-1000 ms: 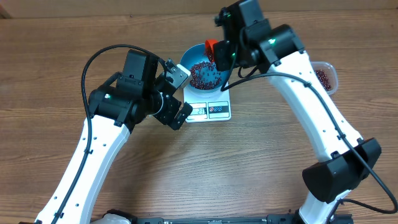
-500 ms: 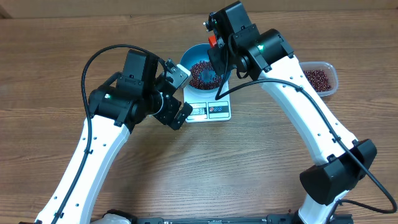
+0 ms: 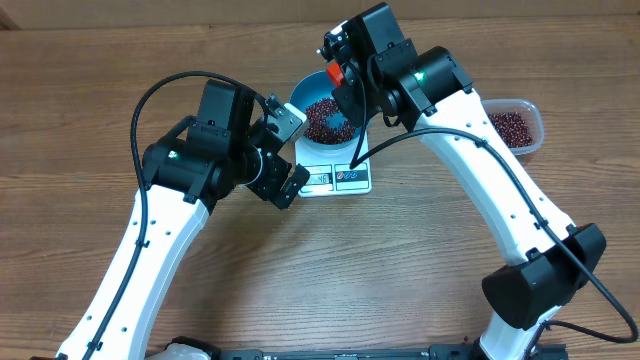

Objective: Scoop item into bowl and weigh 150g on scale
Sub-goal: 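Tip the red cup to pour beans into the teal bowl, then move the red cup back into the bean container and scoop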

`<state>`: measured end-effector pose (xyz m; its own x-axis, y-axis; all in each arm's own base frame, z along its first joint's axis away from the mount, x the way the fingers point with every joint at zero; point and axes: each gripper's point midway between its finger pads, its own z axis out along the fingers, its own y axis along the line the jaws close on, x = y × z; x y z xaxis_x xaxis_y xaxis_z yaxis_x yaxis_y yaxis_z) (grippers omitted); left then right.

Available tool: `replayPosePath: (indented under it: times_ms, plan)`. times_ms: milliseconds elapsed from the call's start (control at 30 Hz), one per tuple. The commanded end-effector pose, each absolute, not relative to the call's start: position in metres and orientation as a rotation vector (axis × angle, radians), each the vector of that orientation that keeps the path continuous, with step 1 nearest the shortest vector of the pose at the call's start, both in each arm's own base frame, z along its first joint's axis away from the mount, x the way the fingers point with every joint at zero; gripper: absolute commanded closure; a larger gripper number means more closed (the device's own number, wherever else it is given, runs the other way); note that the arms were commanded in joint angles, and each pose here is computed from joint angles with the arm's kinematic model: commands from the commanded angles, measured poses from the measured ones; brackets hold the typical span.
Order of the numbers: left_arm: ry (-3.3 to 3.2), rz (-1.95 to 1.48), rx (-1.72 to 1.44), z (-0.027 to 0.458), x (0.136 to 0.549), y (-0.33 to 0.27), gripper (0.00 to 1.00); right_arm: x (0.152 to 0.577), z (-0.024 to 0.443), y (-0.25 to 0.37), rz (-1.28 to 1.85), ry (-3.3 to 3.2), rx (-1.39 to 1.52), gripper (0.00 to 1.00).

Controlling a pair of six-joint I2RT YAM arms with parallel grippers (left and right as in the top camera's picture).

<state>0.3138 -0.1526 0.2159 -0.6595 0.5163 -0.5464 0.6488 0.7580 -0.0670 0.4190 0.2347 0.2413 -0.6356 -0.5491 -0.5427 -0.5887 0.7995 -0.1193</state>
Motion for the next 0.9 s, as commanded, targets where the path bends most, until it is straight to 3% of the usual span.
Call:
replayPosePath:
  times_ms: [0, 233, 500, 867]
  plan:
    - [2.411, -0.372, 0.862, 0.229, 0.316, -0.155, 0.0, 0.421, 0.264, 0.233, 0.115, 2.36, -0.828, 0.96]
    - [2.412, -0.372, 0.862, 0.228, 0.316, -0.155, 0.0, 0.43, 0.285, 0.207, 0.221, 2.375, -0.669, 0.96]
    - [2.411, -0.372, 0.862, 0.229, 0.316, -0.155, 0.0, 0.439, 0.314, 0.122, 0.353, 2.404, -0.394, 0.96]
    - [2.412, -0.372, 0.862, 0.228, 0.316, -0.155, 0.0, 0.422, 0.275, -0.035, 0.255, 2.597, 0.107, 0.96]
